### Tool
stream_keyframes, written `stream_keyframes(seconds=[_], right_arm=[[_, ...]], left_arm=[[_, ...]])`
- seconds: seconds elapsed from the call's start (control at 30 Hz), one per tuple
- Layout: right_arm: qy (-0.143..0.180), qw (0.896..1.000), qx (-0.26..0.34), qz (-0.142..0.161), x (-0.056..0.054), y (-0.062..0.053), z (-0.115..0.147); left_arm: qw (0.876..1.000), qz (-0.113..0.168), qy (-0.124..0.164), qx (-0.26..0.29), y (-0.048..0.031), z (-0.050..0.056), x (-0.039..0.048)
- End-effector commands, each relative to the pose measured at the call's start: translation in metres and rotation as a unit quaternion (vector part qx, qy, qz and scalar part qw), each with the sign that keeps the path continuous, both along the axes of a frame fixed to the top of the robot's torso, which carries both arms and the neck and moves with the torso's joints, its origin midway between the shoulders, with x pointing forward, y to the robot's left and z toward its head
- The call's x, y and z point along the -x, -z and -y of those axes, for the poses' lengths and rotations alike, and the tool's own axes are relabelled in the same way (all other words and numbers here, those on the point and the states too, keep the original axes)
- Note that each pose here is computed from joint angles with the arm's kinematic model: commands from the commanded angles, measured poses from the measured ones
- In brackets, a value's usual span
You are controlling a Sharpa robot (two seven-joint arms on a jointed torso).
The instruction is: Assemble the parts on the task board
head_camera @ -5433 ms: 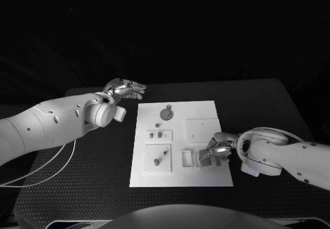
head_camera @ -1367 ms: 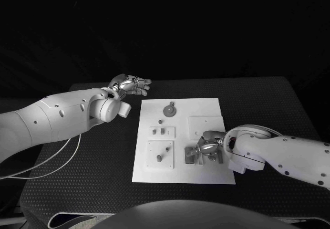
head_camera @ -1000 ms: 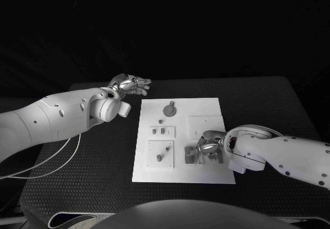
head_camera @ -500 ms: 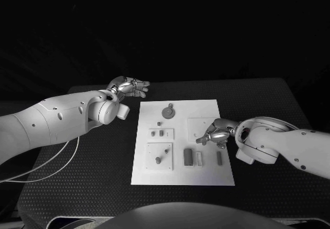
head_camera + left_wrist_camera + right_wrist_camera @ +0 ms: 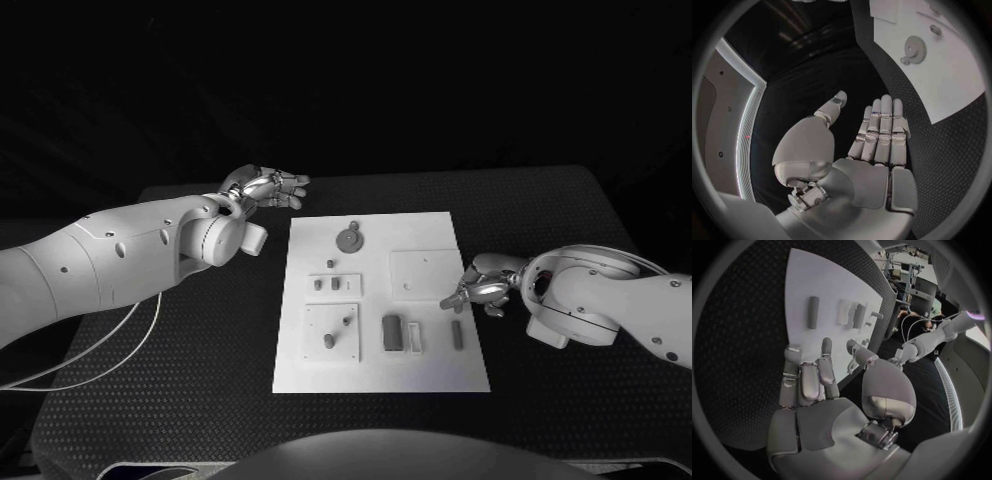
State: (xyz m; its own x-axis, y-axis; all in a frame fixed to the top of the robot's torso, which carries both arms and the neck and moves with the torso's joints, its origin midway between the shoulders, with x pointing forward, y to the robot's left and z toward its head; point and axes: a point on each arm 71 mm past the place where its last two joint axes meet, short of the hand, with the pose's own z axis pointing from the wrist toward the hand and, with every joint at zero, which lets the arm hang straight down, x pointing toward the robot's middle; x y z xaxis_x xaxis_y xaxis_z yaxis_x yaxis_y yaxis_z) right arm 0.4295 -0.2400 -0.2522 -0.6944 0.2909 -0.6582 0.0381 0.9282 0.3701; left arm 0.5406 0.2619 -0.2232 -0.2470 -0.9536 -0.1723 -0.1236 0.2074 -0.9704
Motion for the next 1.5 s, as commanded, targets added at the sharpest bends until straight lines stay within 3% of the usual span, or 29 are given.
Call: stream_keyframes(seconds=[0.03, 0.17, 0.77, 1.17, 1.3, 1.5], right_arm=[[-0.026, 0.998, 0.059, -0.014, 0.004, 0.004, 0.009], [-0.033, 0.997, 0.072, -0.015, 0.007, 0.007, 0.013], [-0.067, 0.992, 0.101, -0.038, 0.023, 0.044, 0.0], [-0.094, 0.986, 0.133, -0.022, 0.023, 0.053, -0.007], [-0.11, 0.983, 0.14, -0.044, 0.028, 0.058, -0.009], [-0.126, 0.979, 0.155, -0.032, 0.028, 0.057, -0.012]], left_arm=[[1.0, 0.002, 0.007, 0.006, -0.0014, 0.002, 0.0001], [1.0, 0.003, 0.007, 0.006, -0.0015, 0.003, 0.0], [1.0, -0.001, 0.009, 0.006, -0.0009, 0.001, 0.0002], [1.0, -0.002, 0.01, 0.006, -0.0008, 0.001, 0.0007], [1.0, -0.002, 0.006, 0.005, -0.0009, -0.001, 0.0008], [1.0, -0.002, 0.006, 0.005, -0.001, -0.001, 0.0009]])
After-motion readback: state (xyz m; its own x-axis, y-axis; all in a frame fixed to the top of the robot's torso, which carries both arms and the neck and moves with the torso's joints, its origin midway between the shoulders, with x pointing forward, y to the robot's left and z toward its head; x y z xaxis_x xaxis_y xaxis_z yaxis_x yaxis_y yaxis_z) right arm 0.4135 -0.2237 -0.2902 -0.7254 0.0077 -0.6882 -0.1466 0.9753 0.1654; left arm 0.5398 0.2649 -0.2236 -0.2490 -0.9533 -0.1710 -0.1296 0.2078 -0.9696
